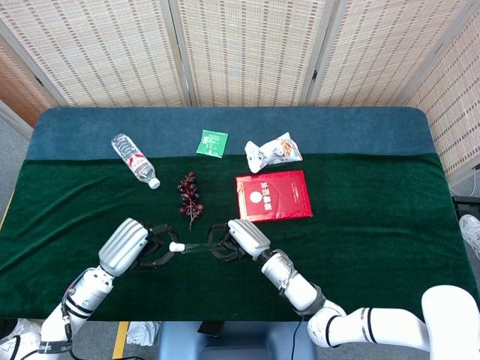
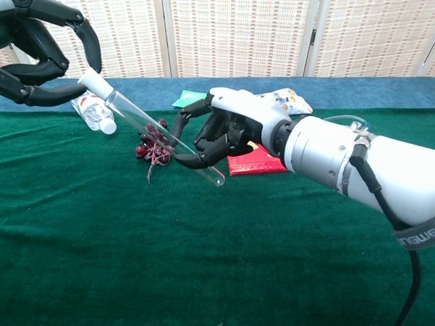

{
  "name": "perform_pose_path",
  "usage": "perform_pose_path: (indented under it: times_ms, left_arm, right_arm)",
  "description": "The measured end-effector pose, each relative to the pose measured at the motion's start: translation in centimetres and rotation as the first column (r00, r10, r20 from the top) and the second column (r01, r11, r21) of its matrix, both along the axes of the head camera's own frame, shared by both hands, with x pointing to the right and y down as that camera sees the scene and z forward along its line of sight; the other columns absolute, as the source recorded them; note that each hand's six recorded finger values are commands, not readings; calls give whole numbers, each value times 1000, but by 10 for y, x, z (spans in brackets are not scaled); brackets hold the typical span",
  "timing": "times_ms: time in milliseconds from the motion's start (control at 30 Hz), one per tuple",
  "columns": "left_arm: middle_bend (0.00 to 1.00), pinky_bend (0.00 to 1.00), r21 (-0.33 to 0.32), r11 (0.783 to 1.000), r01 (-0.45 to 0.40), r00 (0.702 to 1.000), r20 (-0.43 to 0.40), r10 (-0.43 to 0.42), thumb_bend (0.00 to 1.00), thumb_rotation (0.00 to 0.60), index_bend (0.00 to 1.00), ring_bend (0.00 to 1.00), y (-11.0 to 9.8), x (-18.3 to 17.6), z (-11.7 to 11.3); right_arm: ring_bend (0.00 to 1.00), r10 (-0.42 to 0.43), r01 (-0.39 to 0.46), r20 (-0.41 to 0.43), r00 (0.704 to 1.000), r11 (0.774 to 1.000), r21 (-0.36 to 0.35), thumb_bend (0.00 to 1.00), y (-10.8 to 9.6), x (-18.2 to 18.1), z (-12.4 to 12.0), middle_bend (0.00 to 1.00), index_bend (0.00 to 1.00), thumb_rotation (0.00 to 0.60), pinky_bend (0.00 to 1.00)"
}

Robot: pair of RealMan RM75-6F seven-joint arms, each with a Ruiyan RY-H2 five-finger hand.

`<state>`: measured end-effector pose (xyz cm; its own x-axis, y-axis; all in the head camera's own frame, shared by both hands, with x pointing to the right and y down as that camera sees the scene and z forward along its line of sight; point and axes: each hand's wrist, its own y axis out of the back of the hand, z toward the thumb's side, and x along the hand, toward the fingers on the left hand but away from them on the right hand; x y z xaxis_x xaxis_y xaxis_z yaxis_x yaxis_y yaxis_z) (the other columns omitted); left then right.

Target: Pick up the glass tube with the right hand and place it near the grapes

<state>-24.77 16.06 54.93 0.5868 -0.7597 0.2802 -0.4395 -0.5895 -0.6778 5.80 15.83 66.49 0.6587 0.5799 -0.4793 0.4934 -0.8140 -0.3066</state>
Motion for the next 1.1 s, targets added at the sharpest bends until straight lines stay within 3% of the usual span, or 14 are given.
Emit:
perform_pose_path:
  times_ms: [1100]
  left_arm:
    - [1000, 802, -32, 999, 8, 999, -41, -9, 519, 600, 597, 885, 2, 4, 0]
  right_arm:
    - [1000, 9, -9, 64, 998, 1000, -4, 636, 2, -15, -7, 1000, 830, 600, 999]
